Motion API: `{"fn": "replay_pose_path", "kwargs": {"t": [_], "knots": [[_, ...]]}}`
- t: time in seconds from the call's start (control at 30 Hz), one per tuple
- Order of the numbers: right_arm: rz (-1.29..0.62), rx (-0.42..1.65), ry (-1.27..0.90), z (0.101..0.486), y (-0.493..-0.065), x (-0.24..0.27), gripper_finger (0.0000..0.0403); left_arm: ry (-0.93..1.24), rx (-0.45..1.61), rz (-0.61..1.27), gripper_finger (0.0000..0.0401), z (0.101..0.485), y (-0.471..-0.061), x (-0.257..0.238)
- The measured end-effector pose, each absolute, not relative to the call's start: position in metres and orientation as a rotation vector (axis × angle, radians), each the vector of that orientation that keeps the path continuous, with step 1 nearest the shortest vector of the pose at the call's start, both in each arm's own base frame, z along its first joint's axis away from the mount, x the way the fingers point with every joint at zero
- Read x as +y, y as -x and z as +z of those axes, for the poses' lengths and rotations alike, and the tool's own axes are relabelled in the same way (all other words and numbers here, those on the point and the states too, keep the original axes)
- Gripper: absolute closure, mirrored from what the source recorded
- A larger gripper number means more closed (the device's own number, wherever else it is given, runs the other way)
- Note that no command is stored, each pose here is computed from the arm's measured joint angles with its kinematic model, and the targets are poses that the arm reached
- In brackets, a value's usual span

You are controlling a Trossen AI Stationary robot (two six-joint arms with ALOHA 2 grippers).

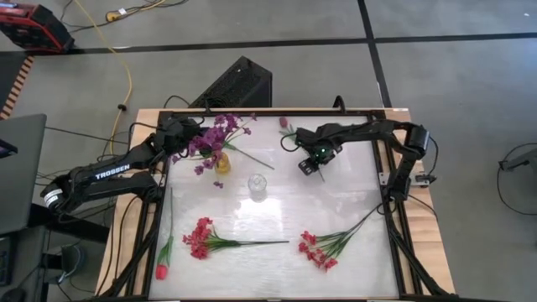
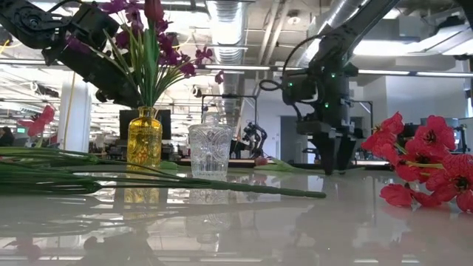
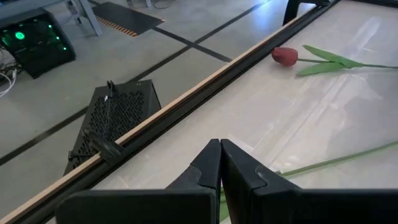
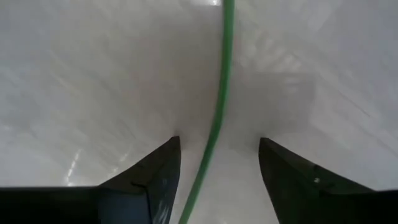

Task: Sort flowers into vase by color
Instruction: Put the red flower into the yellow vase

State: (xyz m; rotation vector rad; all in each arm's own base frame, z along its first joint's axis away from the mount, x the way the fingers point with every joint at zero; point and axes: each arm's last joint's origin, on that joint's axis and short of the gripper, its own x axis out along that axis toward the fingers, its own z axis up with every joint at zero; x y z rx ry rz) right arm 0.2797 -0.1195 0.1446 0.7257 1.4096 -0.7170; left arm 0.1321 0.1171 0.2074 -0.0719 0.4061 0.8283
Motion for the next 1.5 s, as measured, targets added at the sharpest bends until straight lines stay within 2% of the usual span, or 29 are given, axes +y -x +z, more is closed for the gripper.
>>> {"fn": "replay_pose_path", "kwargs": {"t": [0.23,0.37,0.57,0.7,0.93,1.1,1.17,1.3,1.37,1.5], "knots": [[-0.756,1.435,-0.744,0.139,-0.283,-0.111,0.0211,0.069,0.409,0.827,0.0401,0.207,-0.132,0.117],[-0.768,1.445,-0.732,0.139,-0.285,-0.102,0.0269,0.058,0.414,0.825,0.0401,0.207,-0.132,0.117],[-0.770,1.424,-0.689,0.141,-0.288,-0.097,0.0378,0.050,0.417,0.824,0.0401,0.207,-0.132,0.117],[-0.751,1.344,-0.664,0.154,-0.294,-0.100,0.0386,0.051,0.418,0.824,0.0401,0.207,-0.132,0.117],[-0.723,0.891,-0.586,0.217,-0.298,-0.109,0.0388,0.059,0.422,0.825,0.0401,0.207,-0.132,0.117],[-0.677,0.301,-0.462,0.258,-0.285,-0.114,0.0388,0.071,0.417,0.828,0.0401,0.207,-0.132,0.117],[-0.554,0.052,-0.396,0.259,-0.284,-0.110,0.0388,0.076,0.415,0.828,0.0401,0.207,-0.132,0.117],[-0.300,-0.311,-0.292,0.252,-0.286,-0.096,0.0388,0.091,0.408,0.828,0.0401,0.206,-0.132,0.117],[-0.222,-0.409,-0.262,0.248,-0.295,-0.089,0.0388,0.104,0.406,0.823,0.0401,0.206,-0.132,0.117],[-0.148,-0.455,-0.183,0.223,-0.332,-0.075,0.0388,0.125,0.409,0.802,0.0401,0.205,-0.132,0.116]]}}
